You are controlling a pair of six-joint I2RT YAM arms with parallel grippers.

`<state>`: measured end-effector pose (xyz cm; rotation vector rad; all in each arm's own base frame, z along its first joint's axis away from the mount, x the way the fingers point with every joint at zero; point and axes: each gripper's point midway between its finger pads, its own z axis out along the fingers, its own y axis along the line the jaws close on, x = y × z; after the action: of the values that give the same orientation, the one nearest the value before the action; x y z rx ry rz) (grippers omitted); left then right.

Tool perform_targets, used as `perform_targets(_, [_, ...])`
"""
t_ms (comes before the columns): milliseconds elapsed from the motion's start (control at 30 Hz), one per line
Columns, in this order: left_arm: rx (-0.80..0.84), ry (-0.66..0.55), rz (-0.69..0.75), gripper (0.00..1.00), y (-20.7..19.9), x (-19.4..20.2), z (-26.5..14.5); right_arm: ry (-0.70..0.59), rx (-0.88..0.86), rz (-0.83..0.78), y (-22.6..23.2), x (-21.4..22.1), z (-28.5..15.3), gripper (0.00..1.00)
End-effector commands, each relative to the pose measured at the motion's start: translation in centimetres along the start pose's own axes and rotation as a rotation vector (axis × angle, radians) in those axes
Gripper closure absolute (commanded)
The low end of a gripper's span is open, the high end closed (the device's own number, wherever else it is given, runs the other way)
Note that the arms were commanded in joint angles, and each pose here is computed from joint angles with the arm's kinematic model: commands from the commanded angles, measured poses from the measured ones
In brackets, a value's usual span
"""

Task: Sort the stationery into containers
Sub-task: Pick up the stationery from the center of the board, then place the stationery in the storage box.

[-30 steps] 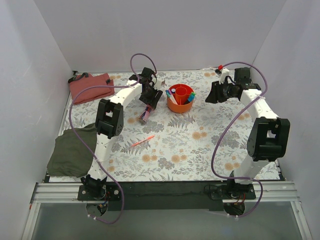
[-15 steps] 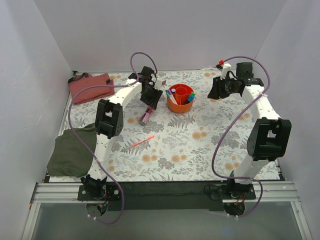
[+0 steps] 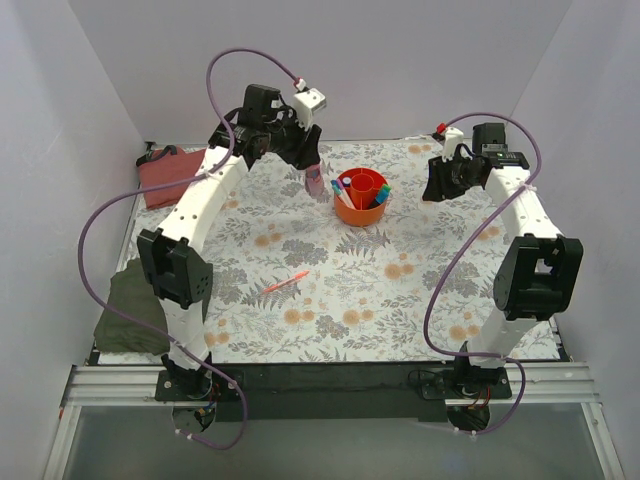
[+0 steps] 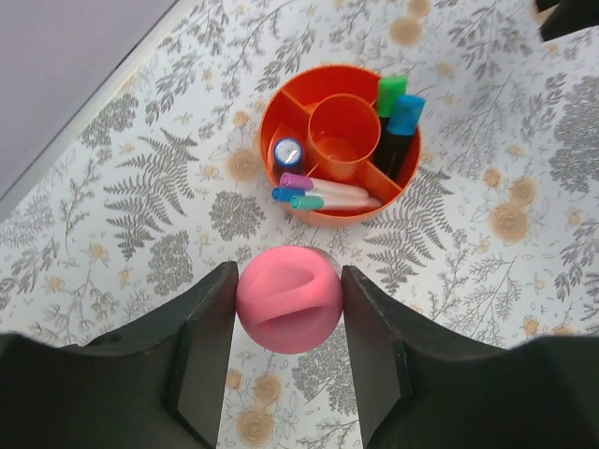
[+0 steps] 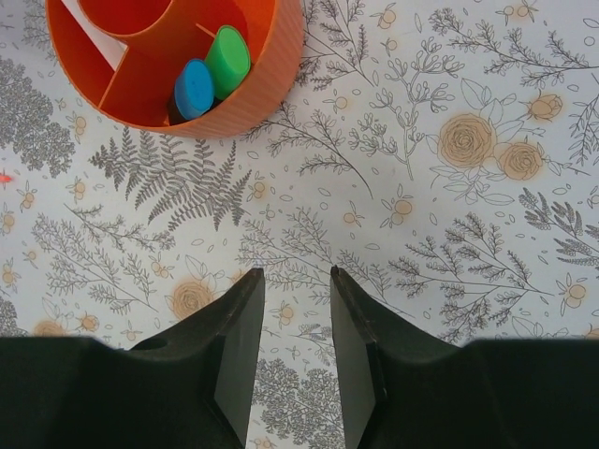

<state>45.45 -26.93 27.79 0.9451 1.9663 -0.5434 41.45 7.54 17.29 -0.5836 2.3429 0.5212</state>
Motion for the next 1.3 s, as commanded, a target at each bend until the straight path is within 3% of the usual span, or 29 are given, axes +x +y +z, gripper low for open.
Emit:
perform_targets(0, [0.06,-0.076,0.016,1.0,-0.8,-1.2,-0.4,-0.021,0.025,-0.004,-0.7,-1.5,-0.2,0.57])
perform_targets(133, [0.06,-0.124,0.027,1.0,-1.0,-1.4,-0.5,-0.027,0.047,-0.014,-1.0,-2.0,-0.4,0.57])
perform_targets(367, [0.091,-0.314,0.068,1.0,-1.3,-8.0,-0.6,-0.004,0.04,-0.014,-0.7,-0.7,-0.3,0.57])
perform_targets(600, [0.115,-0.388,0.107,1.0,-2.4,-11.3,-0.2,-0.006,0.037,-0.03,-0.6,-0.6,-0.3,0.57])
perform_targets(1000, [0.169,-0.425,0.228,1.0,-6.7,-11.2,4.7,-0.011,0.062,-0.047,-1.4,-1.0,-0.3,0.58])
perform_targets(1267, [0.151,-0.4,0.254,1.0,-6.7,-10.0,6.5,-0.009,0.057,-0.031,-1.4,-0.4,-0.6,0.58])
